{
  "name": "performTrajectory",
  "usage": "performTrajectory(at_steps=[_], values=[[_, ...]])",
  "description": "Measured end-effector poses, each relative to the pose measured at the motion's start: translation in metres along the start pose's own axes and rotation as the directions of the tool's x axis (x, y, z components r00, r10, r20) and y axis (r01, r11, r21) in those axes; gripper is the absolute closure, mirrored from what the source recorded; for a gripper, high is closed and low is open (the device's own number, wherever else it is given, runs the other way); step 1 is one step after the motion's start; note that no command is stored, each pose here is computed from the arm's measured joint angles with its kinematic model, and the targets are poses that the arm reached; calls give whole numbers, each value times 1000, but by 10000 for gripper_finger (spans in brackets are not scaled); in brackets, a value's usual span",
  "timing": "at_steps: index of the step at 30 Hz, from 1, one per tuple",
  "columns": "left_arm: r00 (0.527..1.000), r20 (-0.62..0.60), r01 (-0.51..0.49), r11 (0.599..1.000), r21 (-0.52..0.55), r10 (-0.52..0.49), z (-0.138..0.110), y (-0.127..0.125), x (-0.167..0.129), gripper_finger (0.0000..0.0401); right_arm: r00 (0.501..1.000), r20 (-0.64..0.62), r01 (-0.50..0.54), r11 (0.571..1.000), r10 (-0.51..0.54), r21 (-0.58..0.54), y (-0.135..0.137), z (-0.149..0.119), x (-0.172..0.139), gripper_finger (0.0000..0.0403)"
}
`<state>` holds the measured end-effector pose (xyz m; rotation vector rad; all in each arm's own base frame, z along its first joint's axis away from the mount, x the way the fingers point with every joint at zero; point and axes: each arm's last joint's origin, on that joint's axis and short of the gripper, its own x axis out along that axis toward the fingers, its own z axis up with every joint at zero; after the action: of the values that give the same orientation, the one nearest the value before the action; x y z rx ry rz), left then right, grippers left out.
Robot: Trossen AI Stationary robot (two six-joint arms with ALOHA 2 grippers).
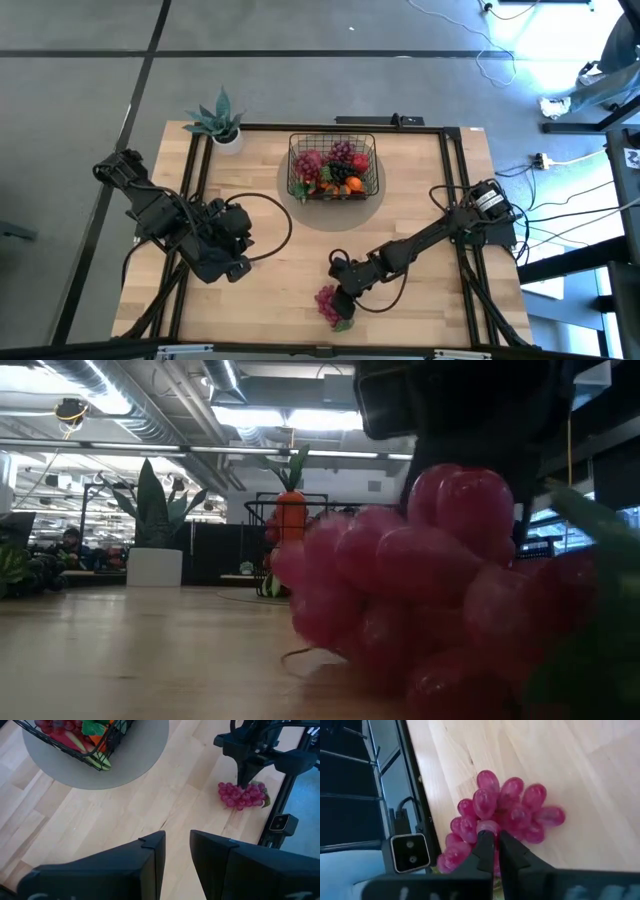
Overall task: Build produce basket
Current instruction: Put the purple grapes into the black wire basket
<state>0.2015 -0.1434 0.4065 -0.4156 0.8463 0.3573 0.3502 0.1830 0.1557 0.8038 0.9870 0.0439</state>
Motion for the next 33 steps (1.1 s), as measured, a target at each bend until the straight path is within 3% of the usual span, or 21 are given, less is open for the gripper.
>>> performTrajectory(at_steps=[4, 8, 15, 25, 33], values=[[1000, 0, 0, 1000, 0, 0, 0, 0, 0, 321, 997, 75, 25, 999, -22, -43, 12, 9, -11, 402], [1000, 0, 0, 1000, 0, 0, 0, 0, 0, 323, 983, 142, 137, 984, -121, -113, 30, 21, -29, 402], [1000, -1, 0, 1000, 0, 0, 0, 0, 0, 321, 923, 228, 363, 899, -311, -245, 68, 47, -76, 403], [1000, 0, -1, 1000, 0, 1, 0, 0, 0, 321, 714, 454, 678, 690, -534, -255, 100, 84, -170, 403], [1000, 1, -1, 1000, 0, 1, 0, 0, 0, 322, 493, 563, 842, 527, -664, -116, 92, 111, -232, 403]])
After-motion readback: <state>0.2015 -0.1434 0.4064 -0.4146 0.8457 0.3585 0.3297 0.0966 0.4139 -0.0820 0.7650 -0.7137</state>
